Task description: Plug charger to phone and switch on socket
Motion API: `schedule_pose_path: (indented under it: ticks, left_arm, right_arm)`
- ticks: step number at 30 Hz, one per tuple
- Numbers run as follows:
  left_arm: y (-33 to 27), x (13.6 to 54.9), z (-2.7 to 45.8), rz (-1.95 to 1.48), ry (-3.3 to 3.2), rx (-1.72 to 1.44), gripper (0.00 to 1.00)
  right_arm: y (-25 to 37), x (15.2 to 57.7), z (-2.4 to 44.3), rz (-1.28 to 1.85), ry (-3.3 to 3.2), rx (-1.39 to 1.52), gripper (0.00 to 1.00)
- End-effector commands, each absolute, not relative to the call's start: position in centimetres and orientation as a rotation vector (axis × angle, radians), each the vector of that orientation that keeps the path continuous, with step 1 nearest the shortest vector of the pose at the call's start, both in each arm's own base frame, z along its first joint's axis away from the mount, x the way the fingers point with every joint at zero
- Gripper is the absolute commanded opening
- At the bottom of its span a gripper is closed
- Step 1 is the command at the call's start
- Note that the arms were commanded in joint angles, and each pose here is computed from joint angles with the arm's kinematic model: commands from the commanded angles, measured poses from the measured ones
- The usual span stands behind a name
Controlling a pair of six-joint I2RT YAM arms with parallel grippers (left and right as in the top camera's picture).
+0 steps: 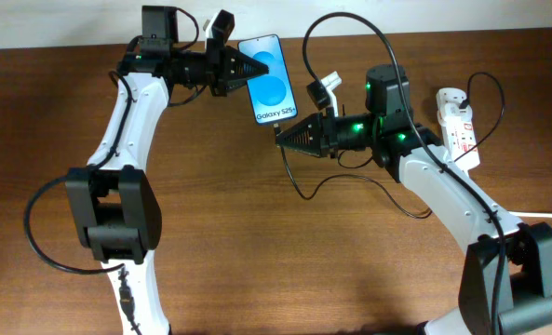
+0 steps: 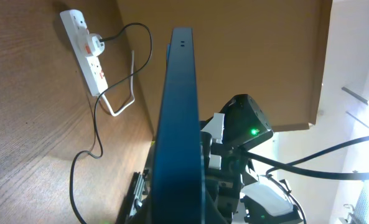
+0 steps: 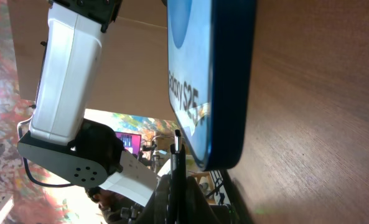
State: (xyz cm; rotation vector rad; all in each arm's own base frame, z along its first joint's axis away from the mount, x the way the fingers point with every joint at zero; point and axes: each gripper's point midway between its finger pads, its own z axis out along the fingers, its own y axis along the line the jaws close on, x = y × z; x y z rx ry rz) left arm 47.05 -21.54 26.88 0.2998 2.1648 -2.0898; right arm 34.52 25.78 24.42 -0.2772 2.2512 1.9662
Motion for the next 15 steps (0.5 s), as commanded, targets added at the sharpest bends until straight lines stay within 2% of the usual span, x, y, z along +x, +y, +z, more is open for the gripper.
schedule_pose_path:
  ticks: [1,15]
  left_arm:
    - [-21.38,46.37,28.49,-2.117,2.116,0.361,0.0]
    - [-21.37,46.23,28.63,-2.154,2.138,0.324,0.0]
  right_arm:
    - [25.87,34.42,24.44,1.972,2.249,-0.287,0.04]
    - [24.91,35.28,24.35,1.947,2.243,-0.246,0.04]
